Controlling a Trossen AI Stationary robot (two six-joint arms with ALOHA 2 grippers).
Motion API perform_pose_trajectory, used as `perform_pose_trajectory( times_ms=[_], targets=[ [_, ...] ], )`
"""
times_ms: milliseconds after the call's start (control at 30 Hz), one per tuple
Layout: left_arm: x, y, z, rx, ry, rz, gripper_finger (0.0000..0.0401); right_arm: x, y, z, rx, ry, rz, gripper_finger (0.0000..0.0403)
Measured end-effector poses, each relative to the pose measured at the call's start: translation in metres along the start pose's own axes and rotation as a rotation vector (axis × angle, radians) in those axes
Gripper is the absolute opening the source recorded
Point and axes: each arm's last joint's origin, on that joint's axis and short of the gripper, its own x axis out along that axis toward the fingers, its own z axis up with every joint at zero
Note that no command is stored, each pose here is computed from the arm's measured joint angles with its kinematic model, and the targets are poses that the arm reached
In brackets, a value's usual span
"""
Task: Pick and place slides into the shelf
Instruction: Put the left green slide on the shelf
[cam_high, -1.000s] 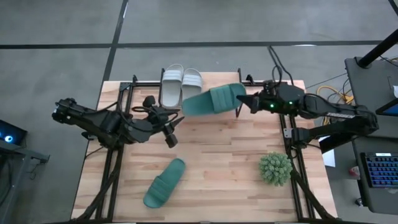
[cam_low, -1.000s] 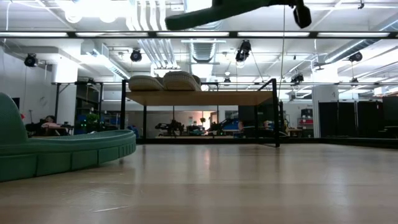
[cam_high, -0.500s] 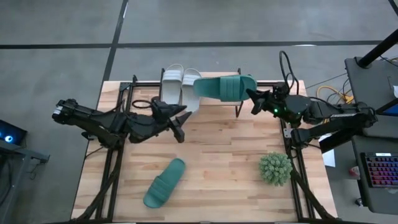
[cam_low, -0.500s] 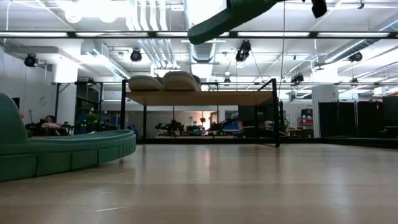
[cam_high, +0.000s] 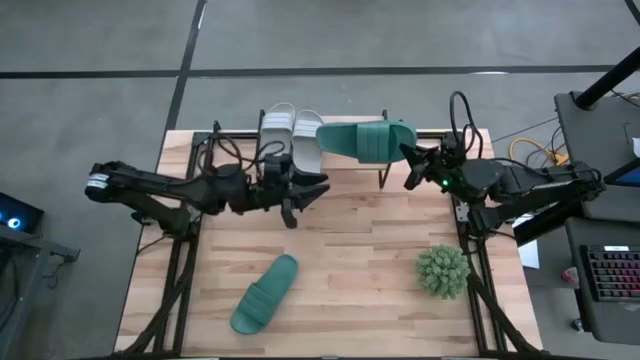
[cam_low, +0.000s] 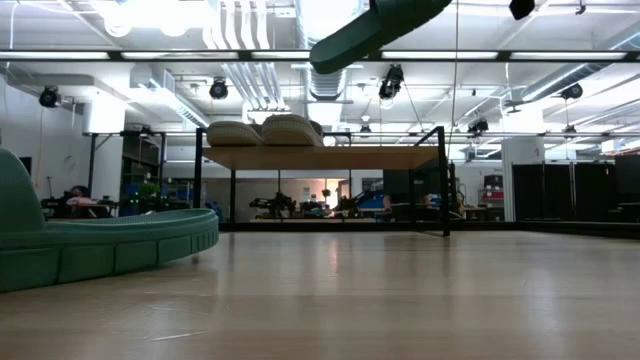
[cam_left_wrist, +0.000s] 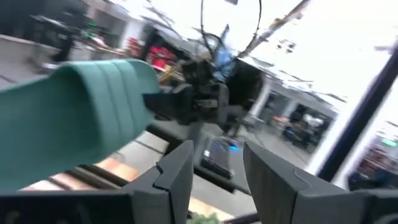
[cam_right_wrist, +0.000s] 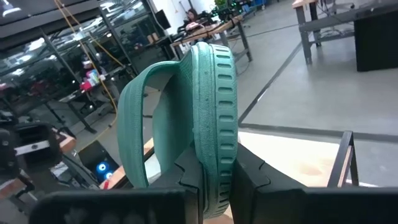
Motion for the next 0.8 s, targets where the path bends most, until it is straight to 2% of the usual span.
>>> perform_pose_trajectory(
  times_ms=[67,300,433,667,800],
  targets=[
    [0.005,0.005,-0.001,-0.02,0.005,-0.032,0.0126,-0.001,0.0,0.001,-0.021,-0.004,0.003,0.0031],
    [0.016,0.025,-0.002,-0.06,-0.02,-0.027,0.0126,-0.003,0.003,0.009,-0.119,-0.053,0.031,0.0032],
    [0.022,0.037,0.002,-0.113,-0.018,-0.068,0.0126,-0.003,0.004,0.01,-0.119,-0.06,0.037,0.0031],
    [0.025,0.052,0.007,-0.113,-0.029,-0.038,0.0126,-0.004,0.004,0.01,-0.12,-0.058,0.042,0.0031],
    [0.026,0.058,0.009,-0.106,-0.053,0.017,0.0126,-0.006,0.006,0.009,-0.116,-0.056,0.058,0.0031]
  ],
)
